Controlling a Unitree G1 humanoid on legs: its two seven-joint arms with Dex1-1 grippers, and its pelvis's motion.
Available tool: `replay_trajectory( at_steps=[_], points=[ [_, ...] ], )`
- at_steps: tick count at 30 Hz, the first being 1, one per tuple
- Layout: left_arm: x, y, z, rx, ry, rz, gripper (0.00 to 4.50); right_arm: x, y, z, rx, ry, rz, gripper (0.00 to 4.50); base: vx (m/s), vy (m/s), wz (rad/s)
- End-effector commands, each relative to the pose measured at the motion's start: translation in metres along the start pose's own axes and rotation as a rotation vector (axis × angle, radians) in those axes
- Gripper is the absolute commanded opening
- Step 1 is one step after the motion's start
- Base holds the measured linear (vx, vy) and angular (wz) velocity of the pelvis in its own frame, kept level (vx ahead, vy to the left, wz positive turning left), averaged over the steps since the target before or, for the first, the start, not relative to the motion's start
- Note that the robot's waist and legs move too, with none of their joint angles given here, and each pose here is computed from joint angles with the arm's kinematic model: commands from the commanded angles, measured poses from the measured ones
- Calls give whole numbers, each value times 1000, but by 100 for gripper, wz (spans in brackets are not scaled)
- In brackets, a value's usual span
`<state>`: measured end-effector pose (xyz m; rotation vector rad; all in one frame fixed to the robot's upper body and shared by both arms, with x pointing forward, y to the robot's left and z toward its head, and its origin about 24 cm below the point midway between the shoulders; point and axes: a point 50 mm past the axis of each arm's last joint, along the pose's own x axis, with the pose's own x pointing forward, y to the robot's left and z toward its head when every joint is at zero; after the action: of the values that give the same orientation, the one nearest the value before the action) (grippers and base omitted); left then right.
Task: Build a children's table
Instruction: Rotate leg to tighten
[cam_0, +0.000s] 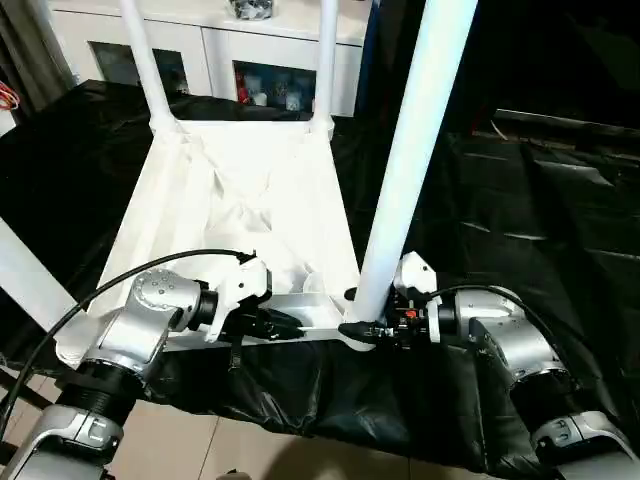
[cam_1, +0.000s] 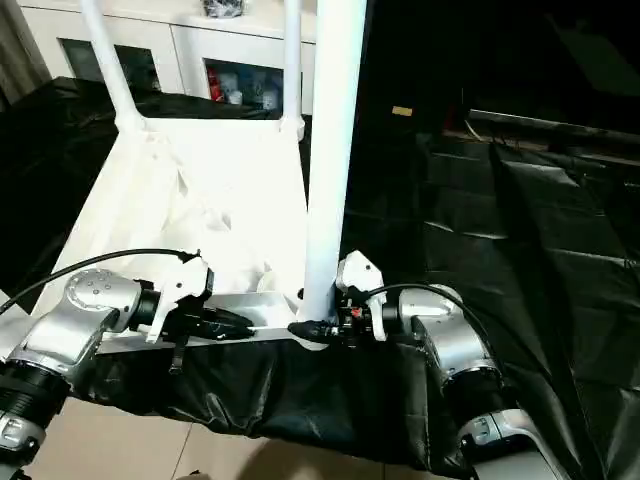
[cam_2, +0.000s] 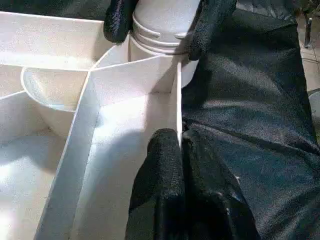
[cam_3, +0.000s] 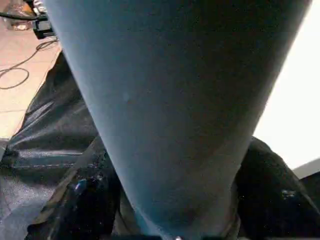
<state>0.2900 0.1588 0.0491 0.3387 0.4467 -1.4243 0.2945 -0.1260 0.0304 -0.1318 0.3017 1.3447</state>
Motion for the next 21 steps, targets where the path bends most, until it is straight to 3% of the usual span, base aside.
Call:
replay_trajectory(
  at_steps=[1,3,6,12,15,17,21],
  points=[
    [11,2,6,15,-29,26,0,9,5,-4,25,-27,-27,265,0,0,0],
    [12,2,6,16,-31,32,0,10,5,-5,30,-31,-39,265,0,0,0],
    [26,7,11,22,-38,136,0,23,1,-10,75,-73,-256,265,0,0,0],
    [47,9,18,-4,-37,247,0,43,-3,-14,182,-118,-512,265,0,0,0],
    [57,9,22,-5,-41,290,0,53,-5,-15,224,-109,-615,265,0,0,0],
    [69,9,28,-15,-50,356,0,63,-10,-17,292,-77,-778,265,0,0,0],
    [78,10,33,-31,-64,426,0,74,-10,-13,327,-75,-839,265,0,0,0]
  ],
)
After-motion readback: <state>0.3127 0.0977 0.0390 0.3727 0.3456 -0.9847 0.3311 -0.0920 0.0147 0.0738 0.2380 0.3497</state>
